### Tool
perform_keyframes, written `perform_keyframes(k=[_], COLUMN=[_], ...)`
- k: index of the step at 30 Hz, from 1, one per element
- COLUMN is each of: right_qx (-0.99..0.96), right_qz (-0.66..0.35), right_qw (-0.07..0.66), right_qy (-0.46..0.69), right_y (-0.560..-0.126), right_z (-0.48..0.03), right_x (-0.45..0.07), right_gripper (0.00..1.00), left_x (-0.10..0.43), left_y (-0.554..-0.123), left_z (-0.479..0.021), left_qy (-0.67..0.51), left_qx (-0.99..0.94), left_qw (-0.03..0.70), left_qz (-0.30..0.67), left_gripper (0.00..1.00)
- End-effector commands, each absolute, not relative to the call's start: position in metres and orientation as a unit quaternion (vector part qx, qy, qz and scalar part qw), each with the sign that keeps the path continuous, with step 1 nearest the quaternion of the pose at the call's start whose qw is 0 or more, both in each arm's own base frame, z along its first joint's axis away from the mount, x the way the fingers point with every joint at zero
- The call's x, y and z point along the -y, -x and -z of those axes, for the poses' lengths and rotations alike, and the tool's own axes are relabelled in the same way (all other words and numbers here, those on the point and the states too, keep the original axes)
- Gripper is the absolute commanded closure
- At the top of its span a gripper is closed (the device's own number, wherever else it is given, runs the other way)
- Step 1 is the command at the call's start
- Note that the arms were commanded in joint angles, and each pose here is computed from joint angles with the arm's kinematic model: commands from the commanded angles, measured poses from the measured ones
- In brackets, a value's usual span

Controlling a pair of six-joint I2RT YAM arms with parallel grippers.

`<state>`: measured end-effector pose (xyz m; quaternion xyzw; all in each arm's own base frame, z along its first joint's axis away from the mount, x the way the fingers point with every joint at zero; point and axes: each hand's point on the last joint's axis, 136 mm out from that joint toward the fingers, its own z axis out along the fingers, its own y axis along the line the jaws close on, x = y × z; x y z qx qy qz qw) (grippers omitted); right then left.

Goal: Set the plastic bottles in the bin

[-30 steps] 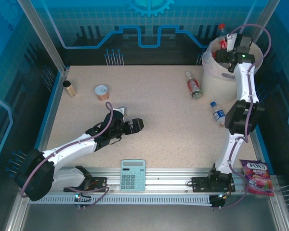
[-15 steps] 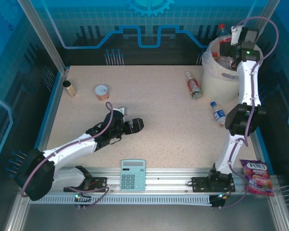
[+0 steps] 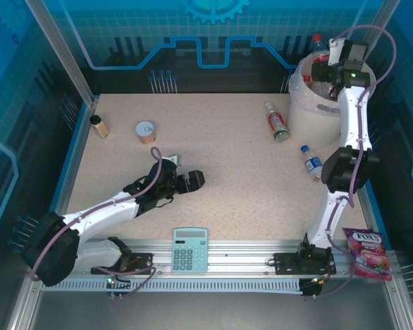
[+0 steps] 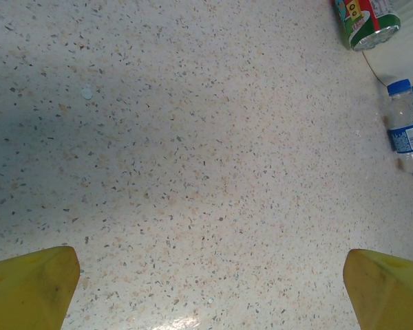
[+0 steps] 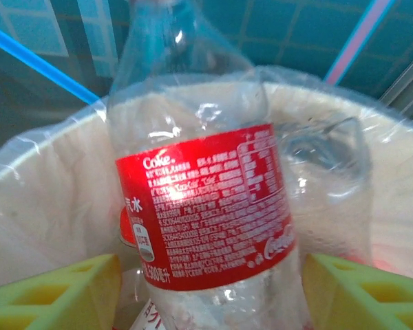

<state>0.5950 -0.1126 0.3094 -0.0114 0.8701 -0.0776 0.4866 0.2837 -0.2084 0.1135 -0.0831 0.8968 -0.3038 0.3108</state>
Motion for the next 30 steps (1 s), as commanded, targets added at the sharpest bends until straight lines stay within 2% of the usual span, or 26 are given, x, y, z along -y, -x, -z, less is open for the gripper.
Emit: perform_keyframes(k=[1, 6, 11, 20, 30], right_qx=[-0.872, -0.873, -0.862, -0.842, -0.857], right_qz=[0.068, 0.069, 0.088, 0.134, 0.167], right_qw=[0.484, 0.482, 0.499, 0.521, 0.485], right_qy=[0.015, 0.019, 0.027, 0.047, 0.046], right_y=[-0.601, -0.601, -0.59, -0.561, -0.541], right_z=[-0.302, -0.301, -0.326, -0.374, -0.362], right_x=[0.112, 0.111, 0.11, 0.11, 0.13], right_gripper=[0.33, 0.42, 0.5, 0.52, 0.52], left_x=[0.202, 0.202, 0.2, 0.206, 0.208], left_y=[-0.283, -0.283, -0.282, -0.286, -0.288], left_z=[-0.113, -0.112, -0.11, -0.108, -0.109], left_qy=[0.092, 0.092, 0.093, 0.09, 0.085], left_qx=[-0.896, -0.896, -0.898, -0.898, -0.899], left_qw=[0.317, 0.316, 0.314, 0.311, 0.31], left_qz=[0.299, 0.297, 0.293, 0.298, 0.296], left_gripper=[0.01, 0.01, 0.01, 0.01, 0.01])
